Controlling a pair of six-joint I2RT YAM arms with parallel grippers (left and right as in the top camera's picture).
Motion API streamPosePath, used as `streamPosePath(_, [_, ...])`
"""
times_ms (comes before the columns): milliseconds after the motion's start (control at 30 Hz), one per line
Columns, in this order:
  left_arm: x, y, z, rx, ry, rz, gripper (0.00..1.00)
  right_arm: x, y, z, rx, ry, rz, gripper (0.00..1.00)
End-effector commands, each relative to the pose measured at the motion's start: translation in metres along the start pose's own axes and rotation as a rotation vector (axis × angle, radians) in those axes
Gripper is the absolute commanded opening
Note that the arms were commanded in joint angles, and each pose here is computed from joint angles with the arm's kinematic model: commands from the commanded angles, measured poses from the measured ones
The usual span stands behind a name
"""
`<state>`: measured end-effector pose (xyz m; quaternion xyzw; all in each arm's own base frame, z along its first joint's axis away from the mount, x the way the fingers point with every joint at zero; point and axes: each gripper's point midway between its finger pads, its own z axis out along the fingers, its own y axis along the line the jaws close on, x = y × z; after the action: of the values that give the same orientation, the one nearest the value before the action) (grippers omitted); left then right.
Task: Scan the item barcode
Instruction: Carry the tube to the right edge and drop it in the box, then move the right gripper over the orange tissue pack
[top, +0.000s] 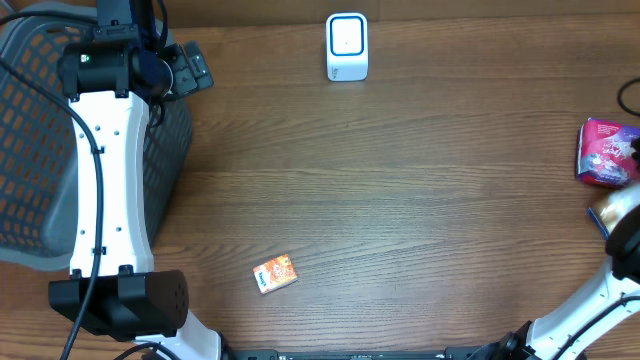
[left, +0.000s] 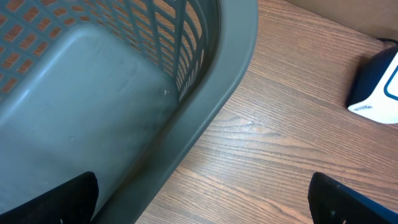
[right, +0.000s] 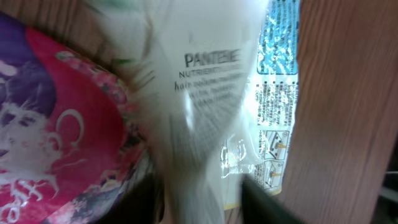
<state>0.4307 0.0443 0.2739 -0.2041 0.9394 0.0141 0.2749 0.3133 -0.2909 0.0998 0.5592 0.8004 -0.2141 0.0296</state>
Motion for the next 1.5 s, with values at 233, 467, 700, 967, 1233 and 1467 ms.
streamPosePath(233, [0.002, -0.001, 0.005, 0.001, 0.014, 0.003, 1.00, 0.007, 0.064, -0.145, -0.462, -0.083, -0.257, 1.00])
streamPosePath(467, [0.002, -0.001, 0.005, 0.000, 0.014, 0.004, 1.00, 0.133, 0.111, -0.261, -0.720, -0.109, -0.638, 1.00])
streamPosePath(700, [0.002, -0.001, 0.005, 0.000, 0.014, 0.004, 1.00, 0.280, 0.134, -0.293, -0.752, -0.042, -1.005, 1.00])
streamPosePath(967, [0.002, -0.001, 0.005, 0.000, 0.014, 0.003, 1.00, 0.434, 0.139, -0.253, -0.720, 0.023, -1.220, 1.00])
streamPosePath(1233, [0.002, -0.001, 0.005, 0.001, 0.014, 0.003, 1.00, 0.547, 0.078, -0.232, -0.835, 0.116, -1.364, 1.00])
streamPosePath(1467, [0.002, -0.001, 0.005, 0.000, 0.014, 0.004, 1.00, 0.610, 0.056, -0.232, -0.950, 0.065, -1.328, 1.00])
